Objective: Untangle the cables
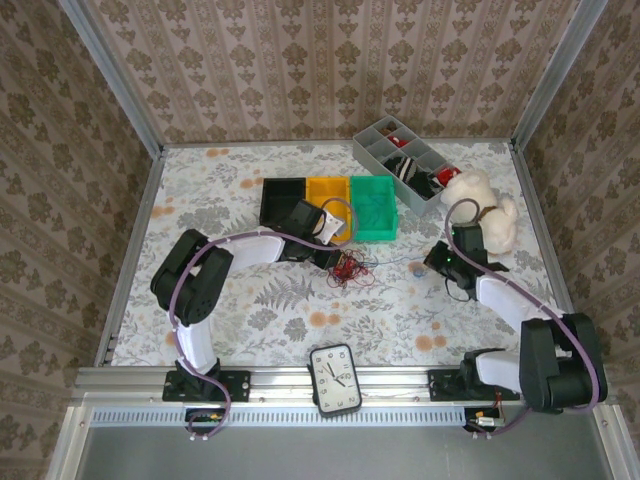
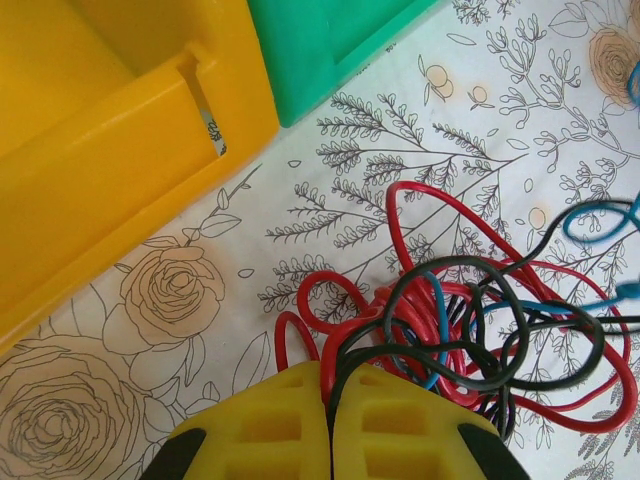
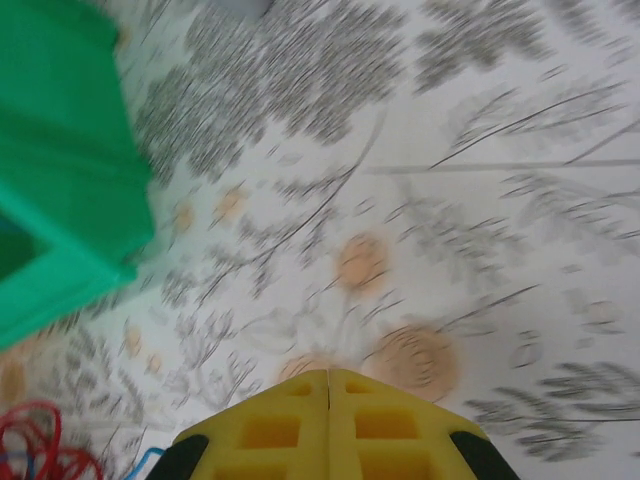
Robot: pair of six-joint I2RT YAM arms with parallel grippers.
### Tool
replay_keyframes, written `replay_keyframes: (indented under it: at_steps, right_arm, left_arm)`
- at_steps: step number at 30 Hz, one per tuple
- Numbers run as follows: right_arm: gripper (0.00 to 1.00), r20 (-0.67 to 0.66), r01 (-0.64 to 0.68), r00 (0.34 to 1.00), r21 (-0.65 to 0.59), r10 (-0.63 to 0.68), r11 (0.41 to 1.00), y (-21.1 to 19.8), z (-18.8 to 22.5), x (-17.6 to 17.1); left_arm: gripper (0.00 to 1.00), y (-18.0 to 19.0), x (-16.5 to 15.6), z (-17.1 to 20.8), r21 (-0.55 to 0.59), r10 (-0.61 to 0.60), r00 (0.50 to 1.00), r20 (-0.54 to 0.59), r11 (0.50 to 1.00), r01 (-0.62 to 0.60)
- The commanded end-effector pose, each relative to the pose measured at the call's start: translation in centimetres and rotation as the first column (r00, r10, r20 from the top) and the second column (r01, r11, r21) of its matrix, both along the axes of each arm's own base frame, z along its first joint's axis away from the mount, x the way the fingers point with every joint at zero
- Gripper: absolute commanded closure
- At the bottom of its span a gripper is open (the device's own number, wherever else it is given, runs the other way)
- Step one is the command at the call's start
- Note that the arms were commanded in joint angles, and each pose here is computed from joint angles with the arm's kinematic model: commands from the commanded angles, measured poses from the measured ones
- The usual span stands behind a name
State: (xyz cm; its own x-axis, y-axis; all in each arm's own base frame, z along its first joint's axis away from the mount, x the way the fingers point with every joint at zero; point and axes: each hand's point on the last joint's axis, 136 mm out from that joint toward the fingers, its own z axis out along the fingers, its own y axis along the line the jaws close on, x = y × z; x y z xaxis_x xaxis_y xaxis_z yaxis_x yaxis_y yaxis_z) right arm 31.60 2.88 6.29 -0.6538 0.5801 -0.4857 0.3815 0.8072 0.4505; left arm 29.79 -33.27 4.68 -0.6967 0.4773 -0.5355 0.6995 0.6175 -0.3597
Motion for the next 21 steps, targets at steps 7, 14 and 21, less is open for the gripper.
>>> replay_keyframes:
  at_steps: [7,14,21]
  right_arm:
    - [1.0,-0.017,0.336,0.942,-0.028,-0.336,0.941,-8.7,1.2,-2.4]
    - [1.0,0.008,0.506,0.862,0.032,-0.506,0.862,-14.3,2.7,-4.3]
    - [1.0,-0.002,0.634,0.769,0.131,-0.64,0.762,-17.5,2.6,-5.6]
  left_arm:
    - [1.0,0.7,-0.4,-0.8,0.044,0.007,1.0,-0.018,0.999,-0.007]
    - [1.0,0.9,-0.3,-0.8,0.047,0.018,1.0,-0.02,0.999,-0.017]
    - [1.0,1.6,0.2,-1.1,0.056,0.059,0.998,-0.026,0.997,-0.058]
